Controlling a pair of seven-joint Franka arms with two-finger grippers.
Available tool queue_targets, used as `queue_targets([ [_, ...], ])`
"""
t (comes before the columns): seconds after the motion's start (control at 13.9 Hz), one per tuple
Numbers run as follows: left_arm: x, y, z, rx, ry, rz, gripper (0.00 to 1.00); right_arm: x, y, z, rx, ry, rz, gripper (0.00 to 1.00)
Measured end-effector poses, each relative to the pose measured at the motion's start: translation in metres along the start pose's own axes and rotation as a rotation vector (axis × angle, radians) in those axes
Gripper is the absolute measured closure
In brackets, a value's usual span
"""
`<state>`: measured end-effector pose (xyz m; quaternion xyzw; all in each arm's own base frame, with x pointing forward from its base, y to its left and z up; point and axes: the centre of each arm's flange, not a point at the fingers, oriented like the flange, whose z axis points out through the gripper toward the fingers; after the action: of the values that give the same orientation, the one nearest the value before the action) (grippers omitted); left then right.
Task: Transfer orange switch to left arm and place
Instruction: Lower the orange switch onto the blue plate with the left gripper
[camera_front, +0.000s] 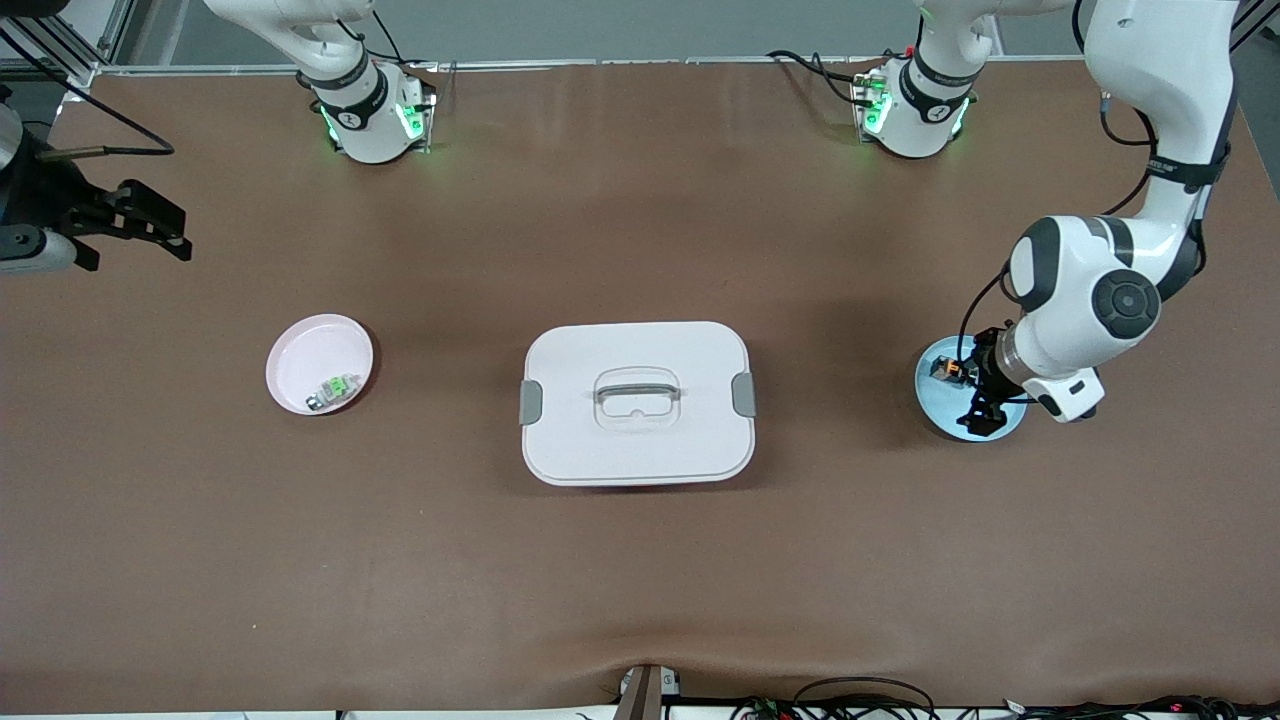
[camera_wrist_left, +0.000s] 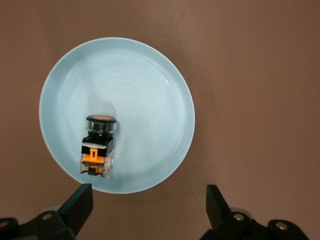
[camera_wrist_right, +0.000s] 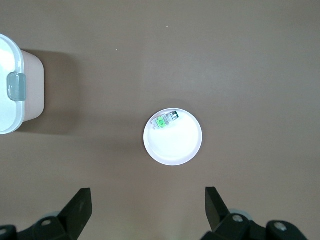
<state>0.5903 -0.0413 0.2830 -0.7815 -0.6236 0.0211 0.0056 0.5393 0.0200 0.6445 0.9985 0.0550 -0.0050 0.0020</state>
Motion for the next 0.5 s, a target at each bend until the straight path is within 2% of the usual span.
queue_targets([
  [0.22, -0.004, 0.019, -0.036, -0.020, 0.000, 0.058, 0.00, -0.006, 0.009, -0.008, -0.012, -0.021, 0.007, 0.00],
  [0.5, -0.006, 0.019, -0.059, -0.037, -0.010, 0.328, 0.00, -0.006, 0.019, -0.013, -0.012, -0.012, 0.024, 0.00],
])
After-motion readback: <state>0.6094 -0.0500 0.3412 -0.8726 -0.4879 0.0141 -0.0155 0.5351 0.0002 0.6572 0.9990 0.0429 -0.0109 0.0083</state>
